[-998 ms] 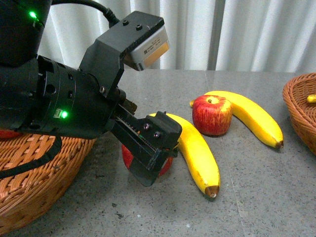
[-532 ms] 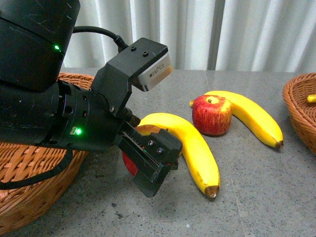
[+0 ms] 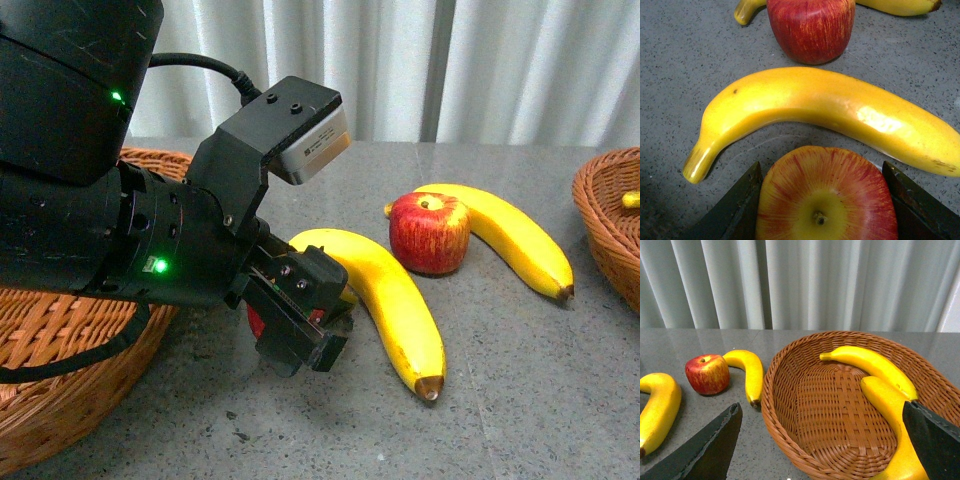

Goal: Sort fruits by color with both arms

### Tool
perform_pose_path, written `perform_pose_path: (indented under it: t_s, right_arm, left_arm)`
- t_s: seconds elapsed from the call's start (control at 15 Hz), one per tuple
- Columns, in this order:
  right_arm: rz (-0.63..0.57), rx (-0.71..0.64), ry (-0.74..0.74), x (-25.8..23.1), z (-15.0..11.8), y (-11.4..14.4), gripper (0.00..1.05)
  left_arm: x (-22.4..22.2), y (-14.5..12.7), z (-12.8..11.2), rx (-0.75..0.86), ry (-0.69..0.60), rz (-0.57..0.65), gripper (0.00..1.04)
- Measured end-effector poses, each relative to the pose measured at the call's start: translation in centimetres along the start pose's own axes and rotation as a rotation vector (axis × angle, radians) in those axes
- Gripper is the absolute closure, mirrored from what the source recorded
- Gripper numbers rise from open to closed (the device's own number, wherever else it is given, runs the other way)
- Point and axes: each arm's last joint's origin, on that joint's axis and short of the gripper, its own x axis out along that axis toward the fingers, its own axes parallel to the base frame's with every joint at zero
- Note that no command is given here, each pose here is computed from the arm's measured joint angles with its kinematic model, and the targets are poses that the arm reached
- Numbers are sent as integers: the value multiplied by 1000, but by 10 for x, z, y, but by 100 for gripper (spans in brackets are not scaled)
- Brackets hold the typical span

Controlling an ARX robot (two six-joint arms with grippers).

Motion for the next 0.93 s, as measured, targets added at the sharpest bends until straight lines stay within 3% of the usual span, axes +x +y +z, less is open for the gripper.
perform_pose_path:
  t_s: [0.2, 0.33, 0.47, 0.6, 0.73, 0.93]
  right_arm:
    - [0, 0, 0, 0, 0, 0, 7]
    - [0, 0, 0, 0, 0, 0, 7]
    - [0, 0, 0, 0, 0, 0, 7]
    - [0, 0, 0, 0, 0, 0, 7]
    - [0, 0, 0, 0, 0, 0, 7]
    - [0, 0, 0, 0, 0, 0, 7]
  left_arm:
    - [-7, 1, 11, 11, -33, 27, 42]
    - [-25, 6, 35, 31, -114, 96, 42]
    - [-44, 14, 49, 25, -162, 190, 43]
    - [-78, 30, 56, -38, -217, 365, 43]
    - [-98, 38, 48, -134, -218, 491, 43]
    - [-104, 53, 15, -311, -138, 600, 43]
